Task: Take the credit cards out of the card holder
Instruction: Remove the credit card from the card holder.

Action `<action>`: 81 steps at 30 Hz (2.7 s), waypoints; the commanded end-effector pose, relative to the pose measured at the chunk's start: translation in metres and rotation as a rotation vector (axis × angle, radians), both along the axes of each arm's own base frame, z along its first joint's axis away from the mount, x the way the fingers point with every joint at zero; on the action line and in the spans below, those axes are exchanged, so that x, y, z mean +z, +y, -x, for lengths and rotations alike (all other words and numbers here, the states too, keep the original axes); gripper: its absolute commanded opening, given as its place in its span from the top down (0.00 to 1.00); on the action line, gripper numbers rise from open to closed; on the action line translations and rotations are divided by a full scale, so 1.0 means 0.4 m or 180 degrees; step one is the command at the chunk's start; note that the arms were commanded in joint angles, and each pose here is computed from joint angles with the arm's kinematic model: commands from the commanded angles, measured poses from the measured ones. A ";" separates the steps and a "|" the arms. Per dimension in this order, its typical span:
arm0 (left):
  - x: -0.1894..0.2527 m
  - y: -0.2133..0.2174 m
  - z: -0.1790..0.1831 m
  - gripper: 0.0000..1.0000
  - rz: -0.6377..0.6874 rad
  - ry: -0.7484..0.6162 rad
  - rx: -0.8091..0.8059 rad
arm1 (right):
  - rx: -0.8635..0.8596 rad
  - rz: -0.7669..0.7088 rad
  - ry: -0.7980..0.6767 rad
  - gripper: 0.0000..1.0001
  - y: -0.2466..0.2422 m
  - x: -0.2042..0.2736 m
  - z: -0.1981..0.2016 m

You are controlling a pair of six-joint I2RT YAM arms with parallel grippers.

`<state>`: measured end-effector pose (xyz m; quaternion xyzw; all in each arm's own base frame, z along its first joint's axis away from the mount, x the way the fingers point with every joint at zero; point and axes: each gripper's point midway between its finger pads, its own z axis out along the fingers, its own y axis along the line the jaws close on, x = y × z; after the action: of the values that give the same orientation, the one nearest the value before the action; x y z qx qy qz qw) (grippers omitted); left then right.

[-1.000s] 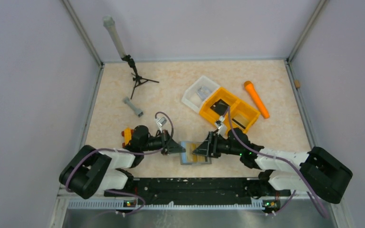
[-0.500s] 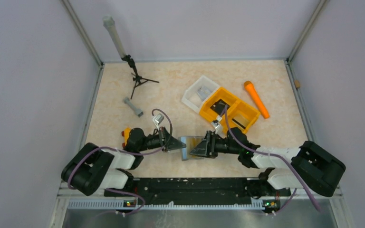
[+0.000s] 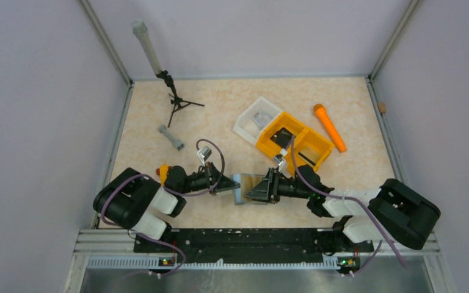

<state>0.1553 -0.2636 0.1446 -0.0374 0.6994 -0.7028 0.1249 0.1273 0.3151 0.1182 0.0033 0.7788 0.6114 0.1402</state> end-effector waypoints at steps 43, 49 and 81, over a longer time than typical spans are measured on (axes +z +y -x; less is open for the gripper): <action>0.211 0.034 0.045 1.00 0.0530 -0.0792 0.0123 | -0.0548 -0.0866 -0.0677 1.00 -0.074 0.256 -0.049; 0.217 0.038 0.051 1.00 0.0499 -0.0791 0.0081 | -0.0609 -0.0759 -0.0663 1.00 -0.111 0.215 -0.053; 0.005 0.055 -0.003 1.00 -0.0504 -0.0589 0.0163 | -0.0596 0.1094 -0.1066 1.00 -0.227 0.102 -0.163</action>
<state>0.1538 -0.2417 0.1448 -0.0137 0.7407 -0.6434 0.1930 0.1813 0.2447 0.1662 -0.0084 0.7996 0.5243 0.2927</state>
